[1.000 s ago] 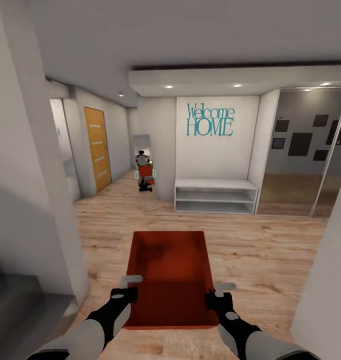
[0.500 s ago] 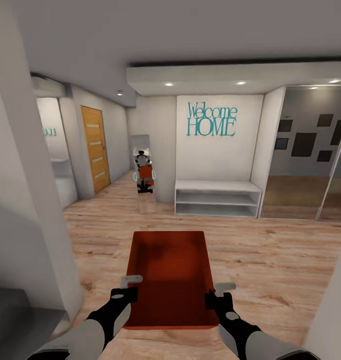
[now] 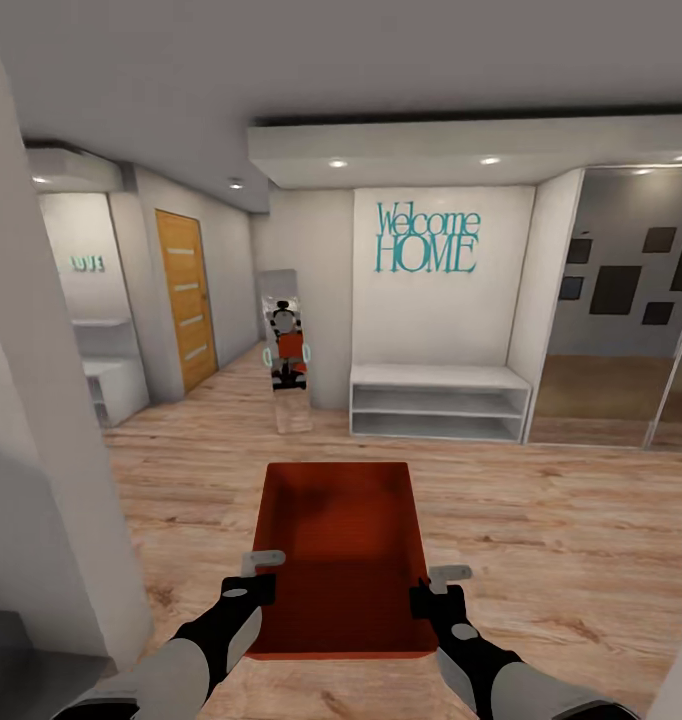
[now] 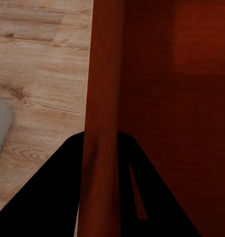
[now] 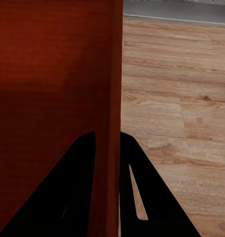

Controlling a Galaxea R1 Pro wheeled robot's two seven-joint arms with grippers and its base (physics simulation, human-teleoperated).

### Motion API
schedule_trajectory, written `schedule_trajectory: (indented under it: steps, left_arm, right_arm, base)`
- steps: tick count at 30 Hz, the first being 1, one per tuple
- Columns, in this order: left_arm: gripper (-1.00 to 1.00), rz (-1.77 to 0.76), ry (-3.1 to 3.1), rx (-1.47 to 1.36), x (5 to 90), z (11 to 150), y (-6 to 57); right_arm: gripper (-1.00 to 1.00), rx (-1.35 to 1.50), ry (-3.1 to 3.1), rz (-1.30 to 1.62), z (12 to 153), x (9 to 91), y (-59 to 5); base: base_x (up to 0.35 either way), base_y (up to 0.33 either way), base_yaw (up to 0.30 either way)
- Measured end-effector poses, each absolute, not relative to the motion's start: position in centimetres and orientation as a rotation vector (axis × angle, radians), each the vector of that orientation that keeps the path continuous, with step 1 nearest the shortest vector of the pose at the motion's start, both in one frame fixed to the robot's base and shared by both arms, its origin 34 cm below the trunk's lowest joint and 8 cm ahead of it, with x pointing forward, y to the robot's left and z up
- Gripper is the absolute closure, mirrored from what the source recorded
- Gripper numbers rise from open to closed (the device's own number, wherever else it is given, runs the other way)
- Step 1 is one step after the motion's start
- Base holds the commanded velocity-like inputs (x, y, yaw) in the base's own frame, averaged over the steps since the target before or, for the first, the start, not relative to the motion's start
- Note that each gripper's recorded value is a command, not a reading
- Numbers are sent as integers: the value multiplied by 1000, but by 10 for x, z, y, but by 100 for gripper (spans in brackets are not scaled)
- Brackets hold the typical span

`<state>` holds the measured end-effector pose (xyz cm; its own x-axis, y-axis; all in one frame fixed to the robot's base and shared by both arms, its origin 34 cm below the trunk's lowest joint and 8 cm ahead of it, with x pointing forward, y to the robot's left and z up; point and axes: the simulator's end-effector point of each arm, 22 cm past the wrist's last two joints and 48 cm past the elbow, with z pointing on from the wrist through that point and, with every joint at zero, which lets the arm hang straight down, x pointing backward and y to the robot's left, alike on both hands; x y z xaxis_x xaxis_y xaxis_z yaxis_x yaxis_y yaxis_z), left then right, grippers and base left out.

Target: Move the two storage containers from the living room to the garage. In the garage, place one container on the floor and stack the other container on top of it (either order is fine).

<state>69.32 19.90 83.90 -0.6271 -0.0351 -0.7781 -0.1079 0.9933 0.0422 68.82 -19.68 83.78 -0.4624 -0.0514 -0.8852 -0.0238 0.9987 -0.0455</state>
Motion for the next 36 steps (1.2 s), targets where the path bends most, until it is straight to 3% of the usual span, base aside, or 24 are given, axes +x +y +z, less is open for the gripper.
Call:
schedule_trajectory:
  steps: [36]
  left_arm:
    - [100, 105, 2248, -99, 693, 839, 199]
  right_arm:
    - [100, -53, 2052, -31, 838, 688, -197]
  base:
    - [321, 0, 9]
